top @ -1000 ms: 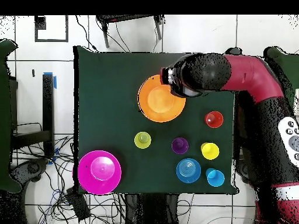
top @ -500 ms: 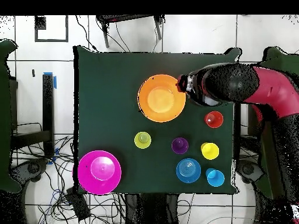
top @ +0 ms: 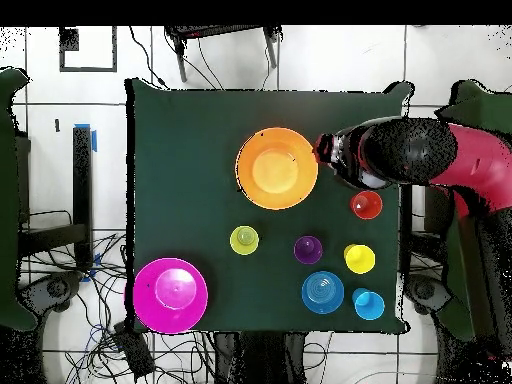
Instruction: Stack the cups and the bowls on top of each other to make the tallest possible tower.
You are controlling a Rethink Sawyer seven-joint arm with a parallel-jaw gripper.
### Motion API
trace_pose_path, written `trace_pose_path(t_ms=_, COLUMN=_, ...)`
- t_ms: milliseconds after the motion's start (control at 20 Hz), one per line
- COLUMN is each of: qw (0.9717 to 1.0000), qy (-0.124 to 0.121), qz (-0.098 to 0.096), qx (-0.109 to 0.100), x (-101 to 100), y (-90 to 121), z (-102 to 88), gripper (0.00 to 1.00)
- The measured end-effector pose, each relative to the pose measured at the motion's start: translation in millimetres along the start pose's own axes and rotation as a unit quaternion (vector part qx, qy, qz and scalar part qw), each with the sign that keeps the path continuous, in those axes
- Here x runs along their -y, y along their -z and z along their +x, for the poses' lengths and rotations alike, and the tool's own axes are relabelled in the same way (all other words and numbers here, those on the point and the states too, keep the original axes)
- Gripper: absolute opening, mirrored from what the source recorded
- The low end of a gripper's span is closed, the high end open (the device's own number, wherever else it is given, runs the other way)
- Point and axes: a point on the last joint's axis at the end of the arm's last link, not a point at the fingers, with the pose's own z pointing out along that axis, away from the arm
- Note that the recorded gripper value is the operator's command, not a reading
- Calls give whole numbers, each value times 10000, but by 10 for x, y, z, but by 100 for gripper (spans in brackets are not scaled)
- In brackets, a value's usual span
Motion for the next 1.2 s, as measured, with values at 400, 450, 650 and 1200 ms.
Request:
trace_pose_path(t_ms=400, qw=9993, qy=78, qz=292, qx=235, x=131, y=-119, z=18, gripper=100)
trace_pose_path(t_ms=450, qw=9991, qy=85, qz=318, qx=276, x=148, y=-132, z=18, gripper=100)
trace_pose_path(t_ms=650, qw=9985, qy=74, qz=335, qx=420, x=194, y=-174, z=29, gripper=100)
trace_pose_path(t_ms=1200, qw=9988, qy=23, qz=260, qx=404, x=233, y=-302, z=97, gripper=100)
